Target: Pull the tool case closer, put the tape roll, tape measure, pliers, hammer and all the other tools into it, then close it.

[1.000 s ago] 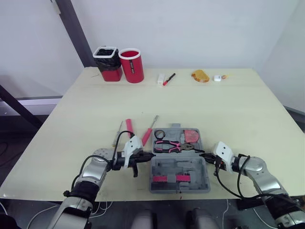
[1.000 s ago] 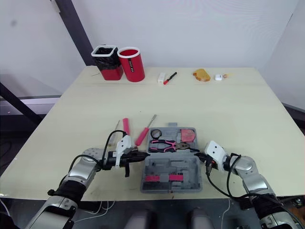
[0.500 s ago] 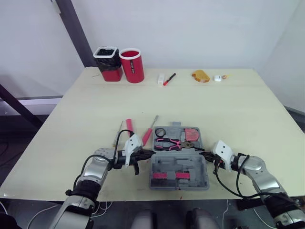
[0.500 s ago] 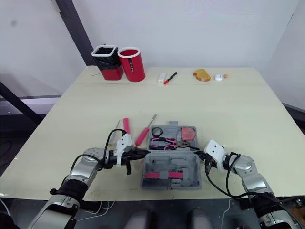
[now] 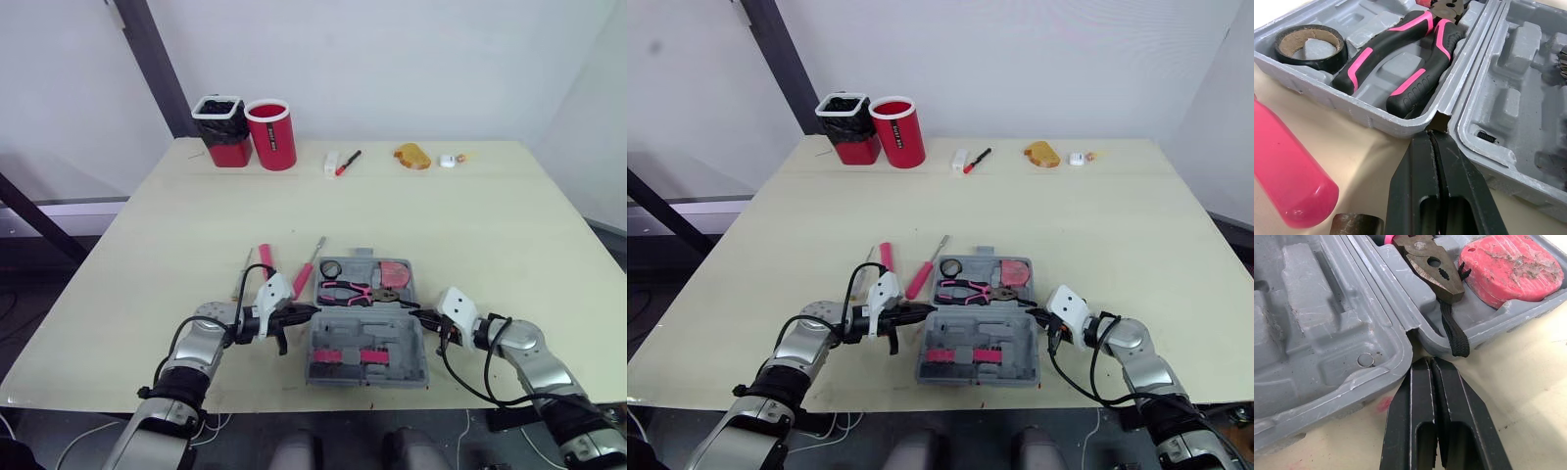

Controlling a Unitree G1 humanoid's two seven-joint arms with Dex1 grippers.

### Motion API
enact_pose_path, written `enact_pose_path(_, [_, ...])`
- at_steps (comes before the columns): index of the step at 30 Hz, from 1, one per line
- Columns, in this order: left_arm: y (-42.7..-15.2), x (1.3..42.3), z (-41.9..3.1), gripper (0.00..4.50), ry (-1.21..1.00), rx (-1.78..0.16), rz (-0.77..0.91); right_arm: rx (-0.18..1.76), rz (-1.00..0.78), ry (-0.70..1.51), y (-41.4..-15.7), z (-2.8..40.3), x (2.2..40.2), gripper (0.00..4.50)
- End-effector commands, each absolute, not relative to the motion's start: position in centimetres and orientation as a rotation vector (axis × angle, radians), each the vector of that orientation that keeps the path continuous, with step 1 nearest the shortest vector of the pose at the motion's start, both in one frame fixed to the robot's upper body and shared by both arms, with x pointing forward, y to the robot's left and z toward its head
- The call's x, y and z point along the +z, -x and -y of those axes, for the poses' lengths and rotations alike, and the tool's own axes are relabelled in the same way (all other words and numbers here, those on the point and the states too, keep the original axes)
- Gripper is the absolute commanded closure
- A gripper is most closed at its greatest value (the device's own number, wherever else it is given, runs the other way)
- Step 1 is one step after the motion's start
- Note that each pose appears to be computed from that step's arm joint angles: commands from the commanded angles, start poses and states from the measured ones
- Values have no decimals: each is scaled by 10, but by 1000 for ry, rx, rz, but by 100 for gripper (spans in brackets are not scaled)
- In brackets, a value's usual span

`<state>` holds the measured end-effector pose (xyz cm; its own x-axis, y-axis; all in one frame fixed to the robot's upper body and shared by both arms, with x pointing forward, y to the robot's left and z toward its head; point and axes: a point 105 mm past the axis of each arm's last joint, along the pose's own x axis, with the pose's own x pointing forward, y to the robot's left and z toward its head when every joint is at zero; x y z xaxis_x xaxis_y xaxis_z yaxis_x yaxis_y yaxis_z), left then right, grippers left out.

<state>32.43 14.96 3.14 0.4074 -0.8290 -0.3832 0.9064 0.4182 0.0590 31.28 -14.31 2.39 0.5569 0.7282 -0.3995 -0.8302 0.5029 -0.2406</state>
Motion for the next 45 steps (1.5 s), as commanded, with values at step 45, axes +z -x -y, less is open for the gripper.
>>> enact_pose_path(45, [-319, 31, -152, 450, -287, -1155, -344, 958, -122, 442, -324, 126, 45, 440])
